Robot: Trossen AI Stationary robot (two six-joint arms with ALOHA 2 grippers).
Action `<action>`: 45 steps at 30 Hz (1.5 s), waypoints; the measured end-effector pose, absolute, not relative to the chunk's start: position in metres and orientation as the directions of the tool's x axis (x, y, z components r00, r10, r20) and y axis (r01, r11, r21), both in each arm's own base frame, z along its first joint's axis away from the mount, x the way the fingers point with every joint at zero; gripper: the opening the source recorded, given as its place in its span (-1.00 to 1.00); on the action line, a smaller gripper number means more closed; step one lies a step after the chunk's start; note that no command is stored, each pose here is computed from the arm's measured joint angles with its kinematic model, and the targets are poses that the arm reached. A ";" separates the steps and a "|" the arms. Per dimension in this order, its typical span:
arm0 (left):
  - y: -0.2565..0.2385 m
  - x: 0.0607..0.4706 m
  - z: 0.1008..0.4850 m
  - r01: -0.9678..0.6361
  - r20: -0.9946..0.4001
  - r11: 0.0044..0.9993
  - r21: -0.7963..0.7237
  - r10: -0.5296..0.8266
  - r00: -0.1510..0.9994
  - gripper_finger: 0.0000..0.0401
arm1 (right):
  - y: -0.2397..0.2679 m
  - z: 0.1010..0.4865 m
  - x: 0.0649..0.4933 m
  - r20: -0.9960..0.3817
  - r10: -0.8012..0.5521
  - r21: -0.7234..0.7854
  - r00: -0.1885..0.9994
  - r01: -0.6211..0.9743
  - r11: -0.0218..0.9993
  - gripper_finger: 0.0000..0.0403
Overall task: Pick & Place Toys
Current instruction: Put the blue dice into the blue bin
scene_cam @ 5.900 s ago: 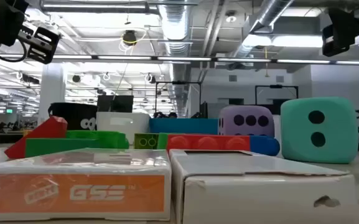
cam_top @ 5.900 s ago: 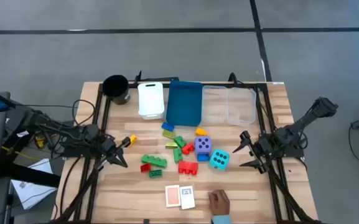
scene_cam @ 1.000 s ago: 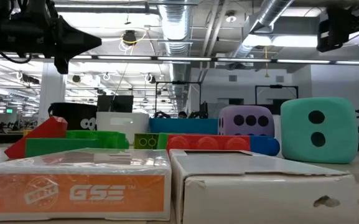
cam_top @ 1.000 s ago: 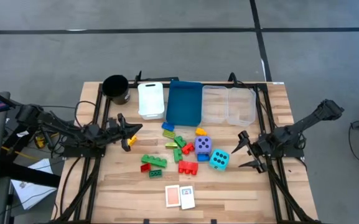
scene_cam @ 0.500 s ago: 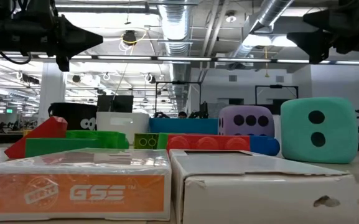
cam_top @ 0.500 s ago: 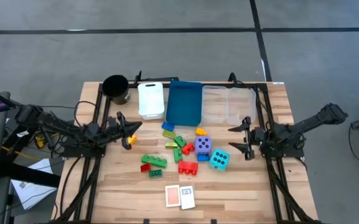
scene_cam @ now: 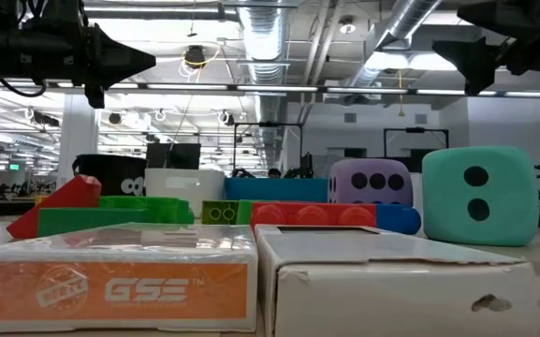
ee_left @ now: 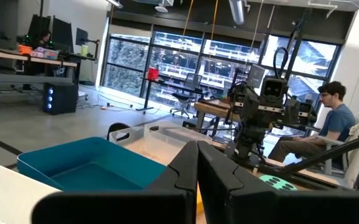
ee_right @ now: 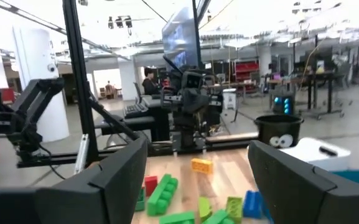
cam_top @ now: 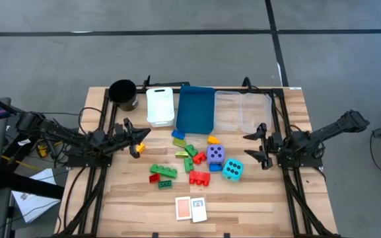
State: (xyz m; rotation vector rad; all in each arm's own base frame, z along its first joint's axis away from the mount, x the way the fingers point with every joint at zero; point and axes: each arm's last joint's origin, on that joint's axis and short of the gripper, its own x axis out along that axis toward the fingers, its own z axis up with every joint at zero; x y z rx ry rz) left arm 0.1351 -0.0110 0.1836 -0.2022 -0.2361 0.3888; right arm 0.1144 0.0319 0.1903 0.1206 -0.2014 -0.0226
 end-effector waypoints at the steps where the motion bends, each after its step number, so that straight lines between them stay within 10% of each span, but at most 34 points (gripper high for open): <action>1: -0.011 0.135 0.184 -0.349 0.188 0.906 -0.239 0.396 0.899 -1.00 | 0.032 0.190 0.115 0.193 -0.038 0.144 0.980 0.010 0.990 0.37; 15: -0.011 0.135 0.184 -0.349 0.189 0.906 -0.240 0.396 0.899 -1.00 | 0.029 0.178 0.117 0.074 -0.087 0.134 0.993 0.077 0.988 0.41; 24: -0.011 0.135 0.184 -0.349 0.189 0.906 -0.240 0.396 0.899 -1.00 | 0.030 0.169 0.122 -0.004 -0.085 0.112 0.996 0.085 0.990 0.94; 45: -0.008 0.135 0.184 -0.371 0.190 0.898 -0.238 0.417 0.889 -1.00 | 0.049 0.165 0.121 -0.066 -0.051 0.150 0.997 0.060 0.987 0.89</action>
